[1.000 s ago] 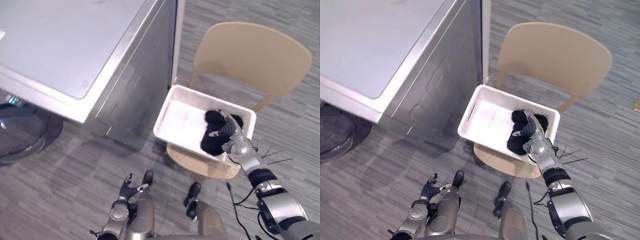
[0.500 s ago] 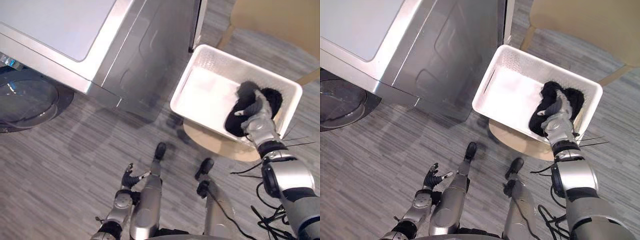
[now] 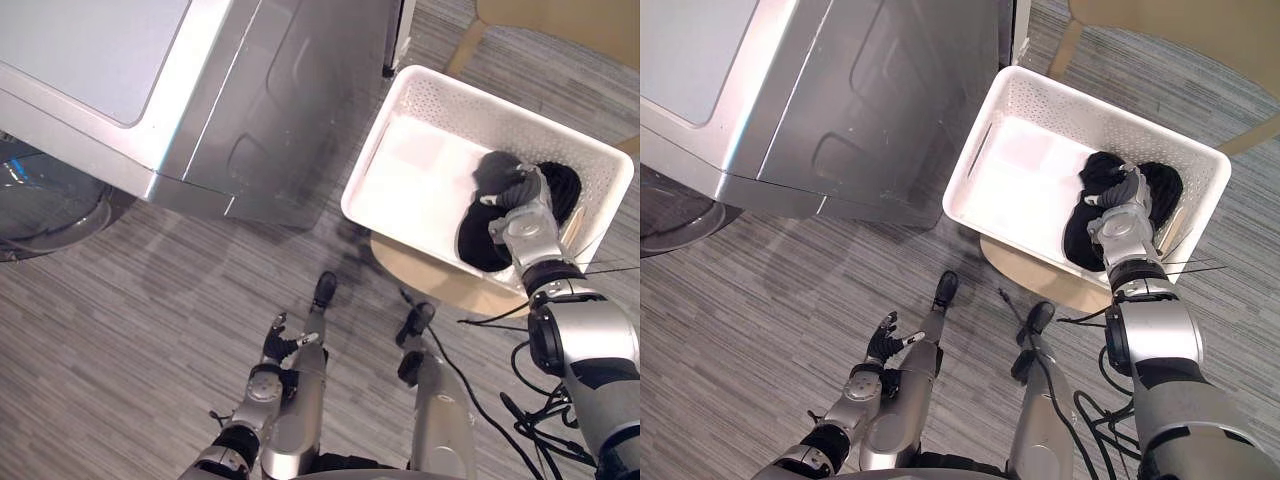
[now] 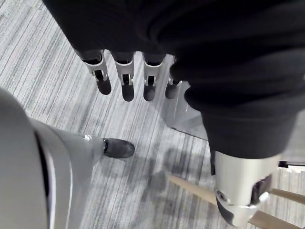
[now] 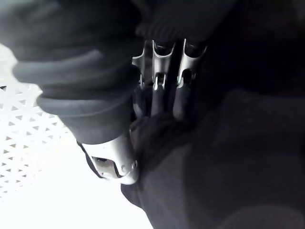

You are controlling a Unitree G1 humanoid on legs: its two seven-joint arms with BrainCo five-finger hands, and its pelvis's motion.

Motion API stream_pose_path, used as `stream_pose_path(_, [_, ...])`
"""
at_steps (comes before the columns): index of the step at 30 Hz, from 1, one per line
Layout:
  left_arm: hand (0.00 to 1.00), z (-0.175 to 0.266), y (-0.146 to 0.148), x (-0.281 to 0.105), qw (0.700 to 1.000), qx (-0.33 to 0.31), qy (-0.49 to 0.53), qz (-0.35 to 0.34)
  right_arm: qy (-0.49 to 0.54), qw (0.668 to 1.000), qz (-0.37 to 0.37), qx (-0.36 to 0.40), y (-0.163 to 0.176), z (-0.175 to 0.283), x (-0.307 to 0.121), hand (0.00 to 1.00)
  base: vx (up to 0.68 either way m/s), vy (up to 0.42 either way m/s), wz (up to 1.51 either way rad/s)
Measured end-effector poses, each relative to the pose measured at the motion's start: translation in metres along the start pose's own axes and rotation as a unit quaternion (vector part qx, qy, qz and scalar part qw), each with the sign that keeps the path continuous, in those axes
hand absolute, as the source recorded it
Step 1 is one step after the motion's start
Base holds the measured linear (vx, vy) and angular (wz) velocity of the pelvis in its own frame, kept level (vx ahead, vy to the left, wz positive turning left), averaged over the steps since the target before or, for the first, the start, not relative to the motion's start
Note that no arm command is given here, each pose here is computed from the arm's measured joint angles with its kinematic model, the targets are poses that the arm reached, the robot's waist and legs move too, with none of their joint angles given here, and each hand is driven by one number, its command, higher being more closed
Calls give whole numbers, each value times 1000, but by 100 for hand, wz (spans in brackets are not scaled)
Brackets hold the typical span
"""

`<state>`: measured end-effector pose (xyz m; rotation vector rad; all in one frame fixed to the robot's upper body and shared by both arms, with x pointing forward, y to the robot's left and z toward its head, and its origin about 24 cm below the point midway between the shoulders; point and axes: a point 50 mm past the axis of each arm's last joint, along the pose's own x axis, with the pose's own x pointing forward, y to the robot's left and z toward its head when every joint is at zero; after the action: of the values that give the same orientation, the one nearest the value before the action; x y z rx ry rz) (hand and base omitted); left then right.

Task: Pick up the laundry basket with both hands and put the clothes into the washing machine.

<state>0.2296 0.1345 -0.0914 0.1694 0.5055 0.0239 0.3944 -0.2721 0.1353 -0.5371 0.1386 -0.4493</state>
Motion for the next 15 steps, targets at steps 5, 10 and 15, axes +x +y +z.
stream_pose_path(5, [0,0,-2,0,1000,-2,0,-6,17,993,41,112,23,1,-6,100,-34,-49,-2])
stream_pose_path(10, [0,0,0,0,1000,-6,1,-5,17,980,57,192,33,5,-9,100,-42,-39,6])
stream_pose_path(15, [0,-1,1,0,1000,-6,7,-7,-20,953,64,295,39,17,-16,100,-26,-47,5])
